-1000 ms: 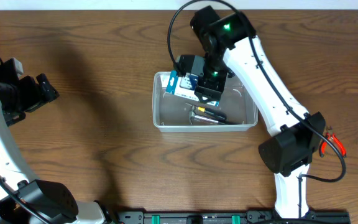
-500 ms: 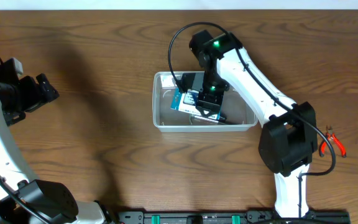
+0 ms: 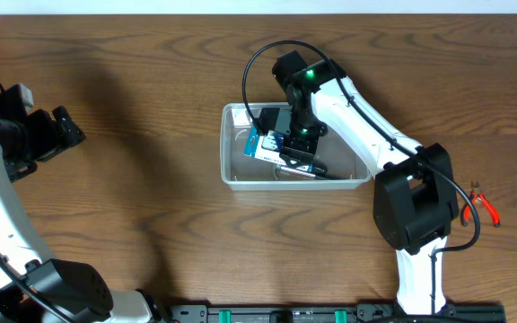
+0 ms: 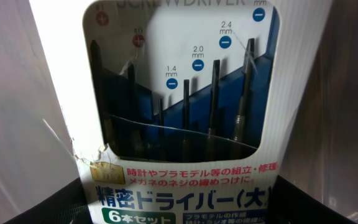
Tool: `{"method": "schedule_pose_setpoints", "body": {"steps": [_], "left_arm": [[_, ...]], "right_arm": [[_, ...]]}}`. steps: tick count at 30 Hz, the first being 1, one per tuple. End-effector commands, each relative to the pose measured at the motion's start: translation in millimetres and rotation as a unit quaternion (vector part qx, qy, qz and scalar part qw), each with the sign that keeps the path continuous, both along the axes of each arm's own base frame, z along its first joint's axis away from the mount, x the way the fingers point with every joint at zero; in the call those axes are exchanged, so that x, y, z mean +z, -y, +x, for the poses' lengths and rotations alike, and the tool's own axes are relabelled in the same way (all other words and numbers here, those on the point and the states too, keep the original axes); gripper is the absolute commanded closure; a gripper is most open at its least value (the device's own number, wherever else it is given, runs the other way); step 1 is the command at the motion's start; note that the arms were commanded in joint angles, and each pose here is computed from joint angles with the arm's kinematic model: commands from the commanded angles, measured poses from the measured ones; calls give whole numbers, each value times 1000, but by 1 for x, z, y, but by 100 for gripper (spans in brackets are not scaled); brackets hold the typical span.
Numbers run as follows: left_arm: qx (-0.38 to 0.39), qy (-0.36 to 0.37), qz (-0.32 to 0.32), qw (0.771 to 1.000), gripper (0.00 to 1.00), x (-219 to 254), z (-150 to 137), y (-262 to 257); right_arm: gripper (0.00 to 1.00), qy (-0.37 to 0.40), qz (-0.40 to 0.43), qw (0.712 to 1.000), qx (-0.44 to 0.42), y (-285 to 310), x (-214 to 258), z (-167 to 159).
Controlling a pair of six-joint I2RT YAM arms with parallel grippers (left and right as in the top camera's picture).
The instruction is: Pack container
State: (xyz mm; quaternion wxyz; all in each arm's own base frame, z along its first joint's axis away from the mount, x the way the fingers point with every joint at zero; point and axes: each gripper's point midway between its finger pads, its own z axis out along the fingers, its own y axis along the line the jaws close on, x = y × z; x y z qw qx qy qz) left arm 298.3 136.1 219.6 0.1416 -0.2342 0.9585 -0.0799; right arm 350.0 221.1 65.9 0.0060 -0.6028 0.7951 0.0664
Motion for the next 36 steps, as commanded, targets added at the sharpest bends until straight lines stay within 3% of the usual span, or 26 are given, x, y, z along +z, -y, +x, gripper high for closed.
{"method": "schedule_pose_setpoints", "body": {"steps": [1,15,36], "left_arm": [[-6,2,-3,1000,2,0,0,1],[-6,2,-3,1000,2,0,0,1],[-6,2,-3,1000,2,0,0,1]], "right_arm": [[60,3,5,1000,-8,0,5,1],[48,-3,32,999,-10,-10,7,-1],[51,-31,16,999,-13,-10,-20,-4]]}}
